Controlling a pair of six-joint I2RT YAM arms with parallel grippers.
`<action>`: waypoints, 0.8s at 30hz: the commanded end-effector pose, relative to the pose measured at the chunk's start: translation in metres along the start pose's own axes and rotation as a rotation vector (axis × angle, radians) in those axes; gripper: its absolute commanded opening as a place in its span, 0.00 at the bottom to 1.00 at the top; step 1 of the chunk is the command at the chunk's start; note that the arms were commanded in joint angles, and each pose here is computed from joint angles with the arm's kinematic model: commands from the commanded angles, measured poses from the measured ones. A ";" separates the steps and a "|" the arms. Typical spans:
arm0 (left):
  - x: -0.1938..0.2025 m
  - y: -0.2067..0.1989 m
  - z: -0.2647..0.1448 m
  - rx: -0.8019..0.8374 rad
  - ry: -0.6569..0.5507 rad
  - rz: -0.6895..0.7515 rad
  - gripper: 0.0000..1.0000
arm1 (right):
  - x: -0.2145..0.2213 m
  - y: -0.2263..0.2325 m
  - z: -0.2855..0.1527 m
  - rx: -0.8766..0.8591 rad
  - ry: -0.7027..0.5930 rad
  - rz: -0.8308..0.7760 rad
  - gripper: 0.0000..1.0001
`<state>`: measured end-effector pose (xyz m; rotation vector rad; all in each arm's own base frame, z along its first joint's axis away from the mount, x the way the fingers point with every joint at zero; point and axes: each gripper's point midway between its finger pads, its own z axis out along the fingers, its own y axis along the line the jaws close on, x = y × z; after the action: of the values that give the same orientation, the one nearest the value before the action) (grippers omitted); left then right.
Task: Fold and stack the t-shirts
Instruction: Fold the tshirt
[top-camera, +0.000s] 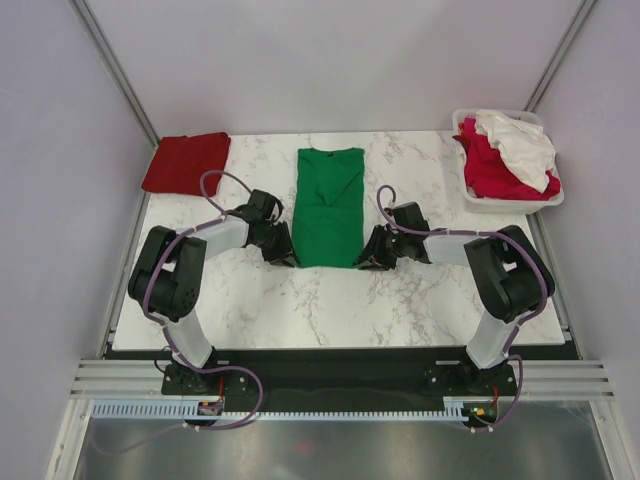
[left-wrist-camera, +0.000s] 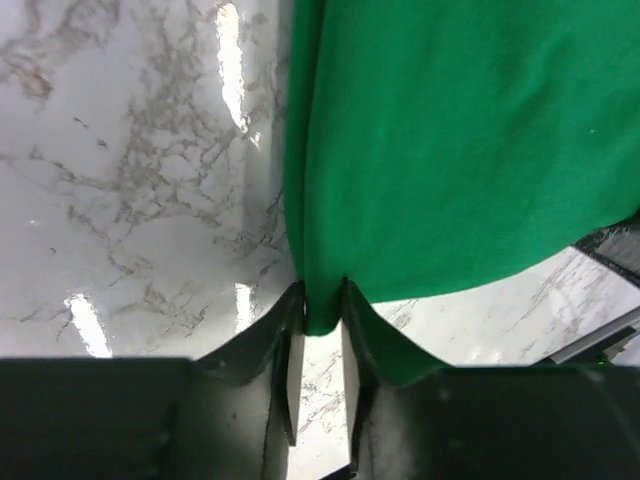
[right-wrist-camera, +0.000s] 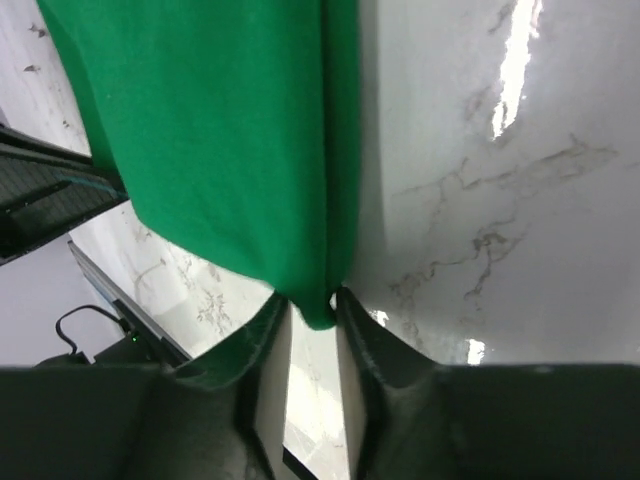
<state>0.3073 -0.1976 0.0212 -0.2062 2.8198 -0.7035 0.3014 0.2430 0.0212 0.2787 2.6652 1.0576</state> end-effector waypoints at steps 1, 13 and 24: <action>0.002 -0.004 0.008 -0.013 -0.021 0.014 0.25 | 0.007 -0.015 0.008 0.036 0.008 0.002 0.29; 0.006 -0.011 -0.005 -0.007 -0.057 0.040 0.02 | 0.005 -0.011 0.001 0.039 -0.004 -0.021 0.00; 0.080 -0.008 -0.059 0.063 -0.067 0.058 0.02 | 0.065 0.007 -0.054 0.069 -0.028 -0.091 0.00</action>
<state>0.2385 -0.1940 0.0452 -0.1193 2.7430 -0.7244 0.2399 0.2356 0.0388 0.1861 2.6850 0.9813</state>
